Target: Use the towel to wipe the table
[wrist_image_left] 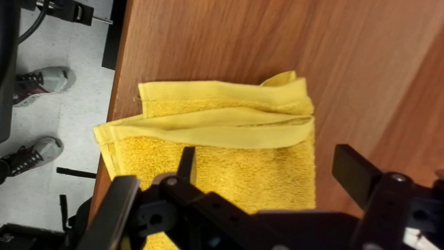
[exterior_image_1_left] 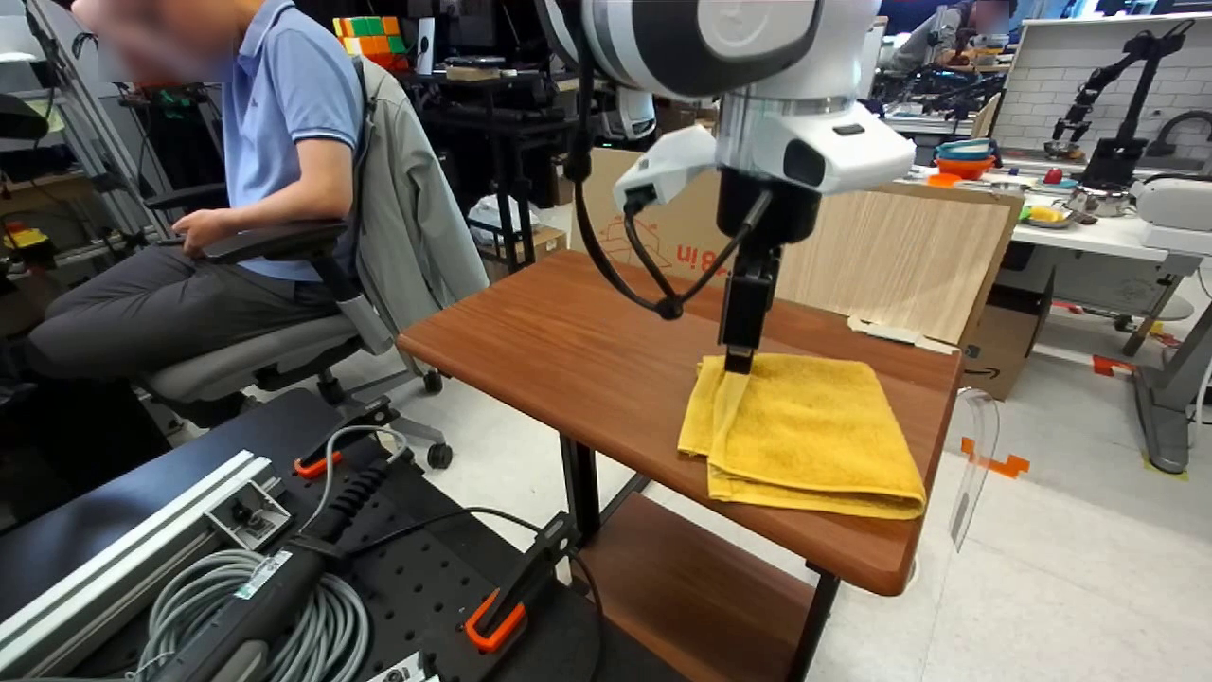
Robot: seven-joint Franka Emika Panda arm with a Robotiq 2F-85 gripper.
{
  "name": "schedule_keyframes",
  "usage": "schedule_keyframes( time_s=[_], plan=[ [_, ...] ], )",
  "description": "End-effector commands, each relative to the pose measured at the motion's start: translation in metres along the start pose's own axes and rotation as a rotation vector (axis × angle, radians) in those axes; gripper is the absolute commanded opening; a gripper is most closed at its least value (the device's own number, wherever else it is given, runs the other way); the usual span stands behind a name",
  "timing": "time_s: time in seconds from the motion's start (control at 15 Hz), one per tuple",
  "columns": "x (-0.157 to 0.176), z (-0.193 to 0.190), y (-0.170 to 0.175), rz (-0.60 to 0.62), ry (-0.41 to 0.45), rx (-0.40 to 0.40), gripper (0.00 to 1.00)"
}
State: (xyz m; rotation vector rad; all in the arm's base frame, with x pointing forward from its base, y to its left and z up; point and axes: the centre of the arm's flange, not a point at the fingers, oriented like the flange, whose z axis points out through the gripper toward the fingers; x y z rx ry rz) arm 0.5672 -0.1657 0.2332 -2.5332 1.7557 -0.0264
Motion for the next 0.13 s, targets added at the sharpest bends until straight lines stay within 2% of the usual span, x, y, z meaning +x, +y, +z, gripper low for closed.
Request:
schedule_keyframes(
  time_s=[0.0,0.07],
  plan=[
    [-0.0065,-0.0140,-0.0002,-0.010,-0.003,0.023,1.00],
    [-0.0116,-0.0237,0.0014,-0.017,-0.004,0.036,1.00]
  ],
)
